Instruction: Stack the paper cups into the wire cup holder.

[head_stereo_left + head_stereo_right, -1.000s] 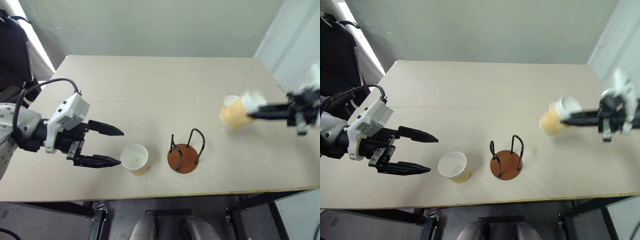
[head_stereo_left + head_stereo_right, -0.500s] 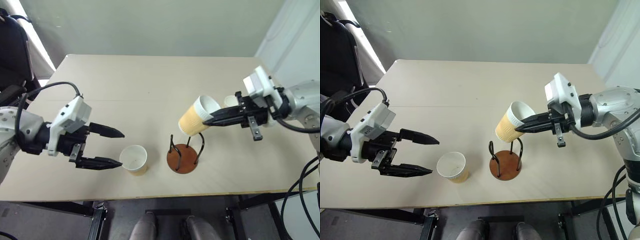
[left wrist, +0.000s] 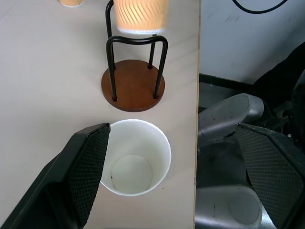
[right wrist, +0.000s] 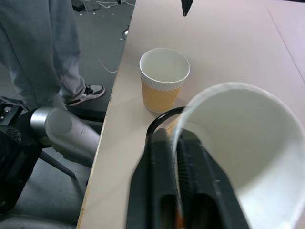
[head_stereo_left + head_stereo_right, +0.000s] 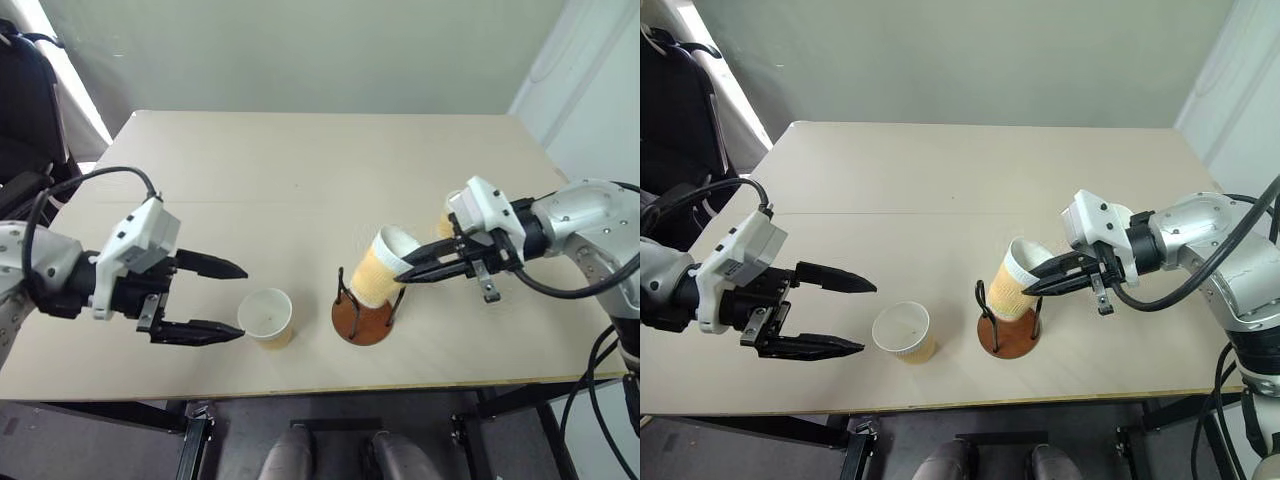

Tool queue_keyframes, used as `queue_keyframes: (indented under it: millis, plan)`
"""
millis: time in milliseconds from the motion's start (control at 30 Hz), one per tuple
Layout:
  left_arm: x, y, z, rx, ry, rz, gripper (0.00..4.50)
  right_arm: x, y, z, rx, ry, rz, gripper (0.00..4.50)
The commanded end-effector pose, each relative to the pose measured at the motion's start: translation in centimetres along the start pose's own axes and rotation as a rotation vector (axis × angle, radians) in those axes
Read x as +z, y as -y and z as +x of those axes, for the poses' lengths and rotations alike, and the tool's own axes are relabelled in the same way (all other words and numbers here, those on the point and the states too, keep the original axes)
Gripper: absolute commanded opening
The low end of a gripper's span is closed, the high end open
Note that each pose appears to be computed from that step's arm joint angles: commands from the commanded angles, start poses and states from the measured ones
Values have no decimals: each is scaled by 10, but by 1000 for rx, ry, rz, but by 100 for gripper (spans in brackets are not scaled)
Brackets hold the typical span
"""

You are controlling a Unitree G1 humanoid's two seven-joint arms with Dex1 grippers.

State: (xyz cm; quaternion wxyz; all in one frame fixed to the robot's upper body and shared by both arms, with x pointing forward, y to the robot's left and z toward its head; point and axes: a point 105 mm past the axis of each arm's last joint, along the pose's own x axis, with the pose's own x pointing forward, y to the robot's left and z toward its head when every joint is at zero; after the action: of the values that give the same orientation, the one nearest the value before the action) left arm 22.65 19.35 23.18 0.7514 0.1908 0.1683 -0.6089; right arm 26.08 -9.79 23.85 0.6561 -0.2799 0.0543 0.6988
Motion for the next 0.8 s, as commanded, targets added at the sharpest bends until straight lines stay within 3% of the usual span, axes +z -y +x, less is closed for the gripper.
queue_keyframes:
  millis: [33,200,300,400,500,800]
  plan:
    - [10,3,-4,18,-3,45,450,8,-1,1,5,-5,-51,157]
    - [11,2,-5,21,-3,47,450,10,5,-3,-28,-2,-54,338]
    - [12,1,-5,22,-3,51,450,2,51,-41,-272,-38,-45,439]
    - [13,1,-5,22,-1,52,450,-26,89,-79,-468,-152,-21,445]
    - [13,2,-4,19,0,50,450,-60,107,-99,-528,-276,25,445]
    - [12,7,0,24,7,37,450,-112,125,-100,-533,-451,58,445]
